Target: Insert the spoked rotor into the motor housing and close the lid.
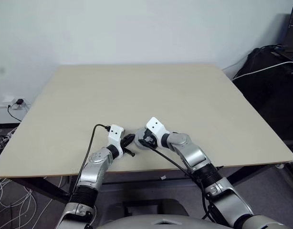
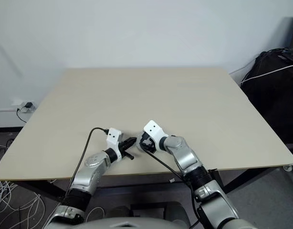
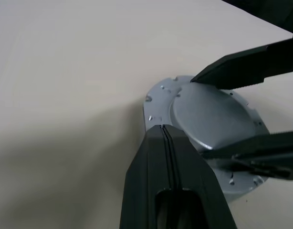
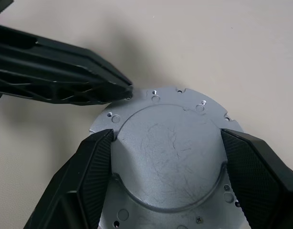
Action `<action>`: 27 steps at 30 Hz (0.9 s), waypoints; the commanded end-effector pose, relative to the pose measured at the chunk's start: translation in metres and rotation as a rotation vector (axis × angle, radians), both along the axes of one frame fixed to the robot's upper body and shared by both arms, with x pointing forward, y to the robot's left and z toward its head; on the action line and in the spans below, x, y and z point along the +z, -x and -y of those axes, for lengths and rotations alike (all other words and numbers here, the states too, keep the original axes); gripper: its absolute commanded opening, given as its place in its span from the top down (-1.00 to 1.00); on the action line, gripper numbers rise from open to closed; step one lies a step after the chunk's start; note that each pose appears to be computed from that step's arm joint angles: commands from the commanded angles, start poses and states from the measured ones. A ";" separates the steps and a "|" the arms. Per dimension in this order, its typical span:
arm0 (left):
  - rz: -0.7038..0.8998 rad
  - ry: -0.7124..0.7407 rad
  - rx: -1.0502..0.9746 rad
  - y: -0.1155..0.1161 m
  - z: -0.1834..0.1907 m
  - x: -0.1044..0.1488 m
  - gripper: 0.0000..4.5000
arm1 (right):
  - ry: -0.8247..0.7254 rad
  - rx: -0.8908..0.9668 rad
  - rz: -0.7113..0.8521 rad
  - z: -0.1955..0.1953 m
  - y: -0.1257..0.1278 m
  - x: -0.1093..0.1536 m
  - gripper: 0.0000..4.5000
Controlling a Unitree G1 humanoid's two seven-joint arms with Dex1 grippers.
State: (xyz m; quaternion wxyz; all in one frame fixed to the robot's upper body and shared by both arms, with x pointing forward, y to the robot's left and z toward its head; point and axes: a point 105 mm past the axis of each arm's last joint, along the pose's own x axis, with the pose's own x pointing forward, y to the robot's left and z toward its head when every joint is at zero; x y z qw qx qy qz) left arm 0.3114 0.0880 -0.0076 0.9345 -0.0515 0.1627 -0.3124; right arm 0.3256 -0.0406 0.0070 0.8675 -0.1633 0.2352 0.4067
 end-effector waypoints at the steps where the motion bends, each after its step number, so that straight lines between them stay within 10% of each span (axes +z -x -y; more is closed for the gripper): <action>1: 0.031 -0.003 -0.030 -0.008 0.006 0.011 1.00 | 0.022 -0.011 0.001 0.002 0.001 -0.004 -0.44; 25: -0.097 -0.085 -0.071 -0.007 0.019 -0.007 1.00 | -0.016 0.008 -0.008 -0.005 0.004 -0.001 -0.44; 27: -0.098 -0.084 -0.072 -0.007 0.019 -0.007 1.00 | -0.026 0.004 -0.012 -0.005 0.004 0.000 -0.89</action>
